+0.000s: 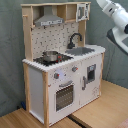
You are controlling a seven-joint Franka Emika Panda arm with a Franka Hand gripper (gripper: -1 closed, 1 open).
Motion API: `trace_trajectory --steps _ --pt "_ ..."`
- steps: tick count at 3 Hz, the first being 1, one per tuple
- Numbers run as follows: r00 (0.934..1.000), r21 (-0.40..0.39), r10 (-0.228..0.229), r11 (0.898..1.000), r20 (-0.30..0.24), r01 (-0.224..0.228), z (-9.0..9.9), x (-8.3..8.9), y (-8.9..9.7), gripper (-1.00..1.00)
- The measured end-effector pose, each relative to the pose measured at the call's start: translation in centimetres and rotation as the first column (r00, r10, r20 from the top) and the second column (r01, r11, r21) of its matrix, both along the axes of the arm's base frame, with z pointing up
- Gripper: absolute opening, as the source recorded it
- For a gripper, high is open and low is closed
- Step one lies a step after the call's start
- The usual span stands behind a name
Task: Play with the kitchen
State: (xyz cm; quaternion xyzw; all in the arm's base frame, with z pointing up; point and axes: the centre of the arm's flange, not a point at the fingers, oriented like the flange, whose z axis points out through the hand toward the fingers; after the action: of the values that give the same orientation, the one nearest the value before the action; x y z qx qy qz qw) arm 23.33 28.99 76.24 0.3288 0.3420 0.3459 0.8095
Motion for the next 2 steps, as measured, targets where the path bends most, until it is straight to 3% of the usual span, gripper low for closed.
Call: trace_trajectory --steps 2 --pt "0.9976 0.075 0.011 0.997 0.068 -0.016 -1.36 1.28 2.13 1.00"
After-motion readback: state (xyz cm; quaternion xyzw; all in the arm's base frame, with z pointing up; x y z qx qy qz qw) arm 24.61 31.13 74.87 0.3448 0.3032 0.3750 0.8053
